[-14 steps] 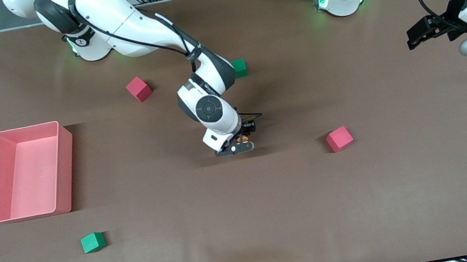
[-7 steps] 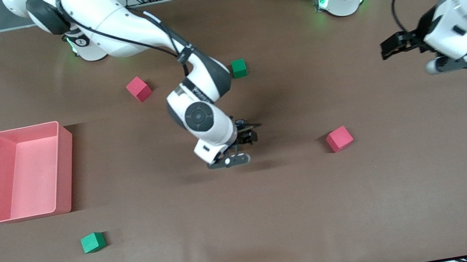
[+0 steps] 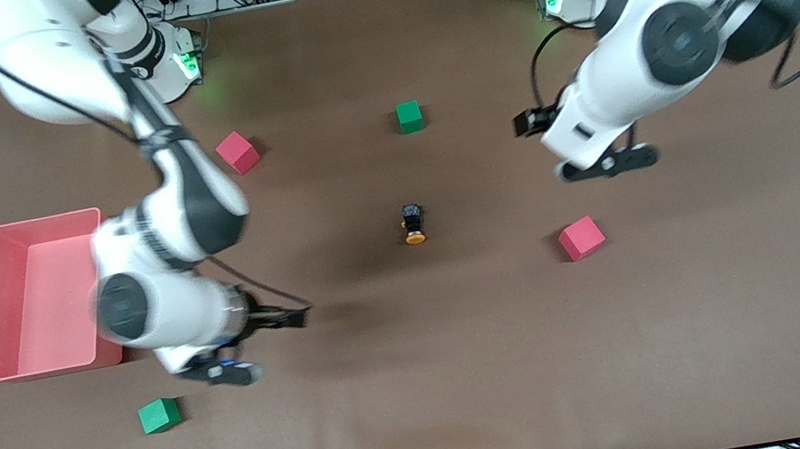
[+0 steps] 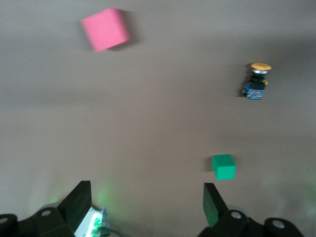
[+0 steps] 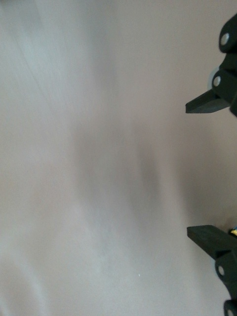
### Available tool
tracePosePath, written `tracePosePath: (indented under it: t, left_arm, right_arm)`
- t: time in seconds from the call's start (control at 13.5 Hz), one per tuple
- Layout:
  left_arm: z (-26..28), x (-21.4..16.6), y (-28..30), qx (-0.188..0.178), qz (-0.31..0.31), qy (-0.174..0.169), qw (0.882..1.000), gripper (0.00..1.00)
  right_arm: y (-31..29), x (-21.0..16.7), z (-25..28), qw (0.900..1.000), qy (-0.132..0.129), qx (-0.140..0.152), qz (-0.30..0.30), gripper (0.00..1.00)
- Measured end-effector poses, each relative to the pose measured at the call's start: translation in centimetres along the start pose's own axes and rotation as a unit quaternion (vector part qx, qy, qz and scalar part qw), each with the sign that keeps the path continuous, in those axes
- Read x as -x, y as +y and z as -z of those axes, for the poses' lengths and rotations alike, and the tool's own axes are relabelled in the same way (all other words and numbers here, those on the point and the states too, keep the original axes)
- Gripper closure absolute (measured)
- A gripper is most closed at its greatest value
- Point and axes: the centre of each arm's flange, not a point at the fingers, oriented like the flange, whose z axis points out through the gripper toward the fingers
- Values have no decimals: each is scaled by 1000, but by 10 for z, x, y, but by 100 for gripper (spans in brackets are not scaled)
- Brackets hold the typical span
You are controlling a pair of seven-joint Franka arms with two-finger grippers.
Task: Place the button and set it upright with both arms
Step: 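Set the button down, open the right gripper while the left gripper approaches, then lower the left gripper over the button while the right gripper withdraws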
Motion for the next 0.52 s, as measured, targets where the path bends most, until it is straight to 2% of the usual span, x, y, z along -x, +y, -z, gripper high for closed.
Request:
tracePosePath:
  t: [0.15, 0.3, 0.52]
  left_arm:
    - [-33, -19, 30, 4, -15, 2, 1000, 0]
    - [-64, -31, 58, 9, -29, 4, 1000, 0]
    - [-109, -45, 98, 19, -42, -5, 999, 0]
  right_arm:
    - [41, -7, 54, 1000, 15, 17, 11, 0]
    - [74, -5, 108, 997, 33, 21, 73, 0]
    - [133, 4, 166, 991, 13, -1, 130, 0]
